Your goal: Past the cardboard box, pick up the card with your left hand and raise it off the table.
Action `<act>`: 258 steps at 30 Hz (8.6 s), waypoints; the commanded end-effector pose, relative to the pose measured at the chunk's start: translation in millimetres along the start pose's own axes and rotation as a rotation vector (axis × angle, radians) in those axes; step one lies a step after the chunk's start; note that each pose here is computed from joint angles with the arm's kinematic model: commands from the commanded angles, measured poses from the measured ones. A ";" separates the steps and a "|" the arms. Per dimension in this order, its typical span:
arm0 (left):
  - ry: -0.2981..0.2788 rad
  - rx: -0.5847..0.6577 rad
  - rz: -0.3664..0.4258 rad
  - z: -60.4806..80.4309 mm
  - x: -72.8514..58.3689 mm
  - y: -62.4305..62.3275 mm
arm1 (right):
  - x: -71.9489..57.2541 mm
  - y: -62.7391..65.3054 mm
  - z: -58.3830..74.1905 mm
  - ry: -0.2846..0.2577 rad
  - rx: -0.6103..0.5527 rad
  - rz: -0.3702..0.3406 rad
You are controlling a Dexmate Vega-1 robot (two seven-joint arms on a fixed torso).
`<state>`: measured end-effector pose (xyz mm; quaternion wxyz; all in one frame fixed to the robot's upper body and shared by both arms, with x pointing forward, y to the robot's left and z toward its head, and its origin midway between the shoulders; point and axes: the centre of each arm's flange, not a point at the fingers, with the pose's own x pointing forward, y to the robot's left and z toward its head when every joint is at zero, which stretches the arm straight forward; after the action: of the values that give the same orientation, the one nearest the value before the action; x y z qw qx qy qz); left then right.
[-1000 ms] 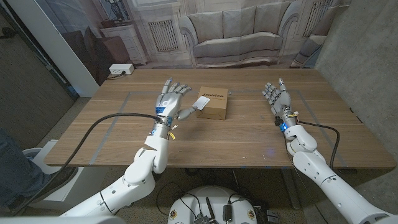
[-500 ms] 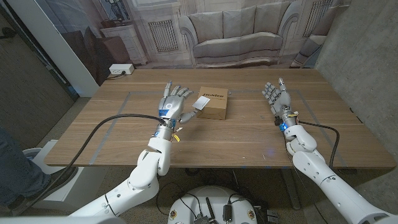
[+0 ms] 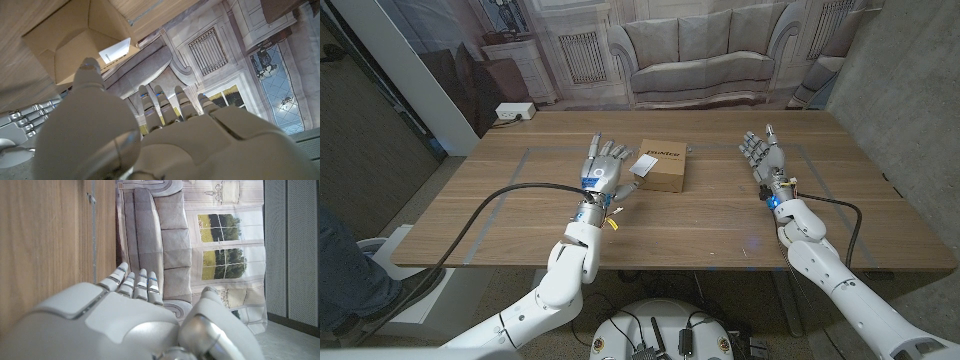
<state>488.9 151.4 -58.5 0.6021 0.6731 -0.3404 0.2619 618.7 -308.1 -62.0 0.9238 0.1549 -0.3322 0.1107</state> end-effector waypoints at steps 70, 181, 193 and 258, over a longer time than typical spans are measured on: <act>0.028 -0.053 0.000 15.8 16.8 -34.0 | 2.6 -2.9 -4.3 0.035 0.000 -0.010; 0.036 -0.093 0.065 36.4 27.3 -49.6 | 0.1 -13.4 -10.5 0.049 0.020 -0.019; 0.043 -0.111 0.085 36.7 21.1 -51.0 | 0.4 -14.8 -11.7 0.057 0.021 -0.015; 0.045 -0.162 0.144 36.7 27.7 -57.3 | 3.1 -21.2 -15.5 0.068 0.029 -0.031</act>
<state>547.7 112.9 -79.2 0.6393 0.5977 -0.3840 0.2943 639.5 -320.4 -74.9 0.9343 0.1677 -0.2947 0.1103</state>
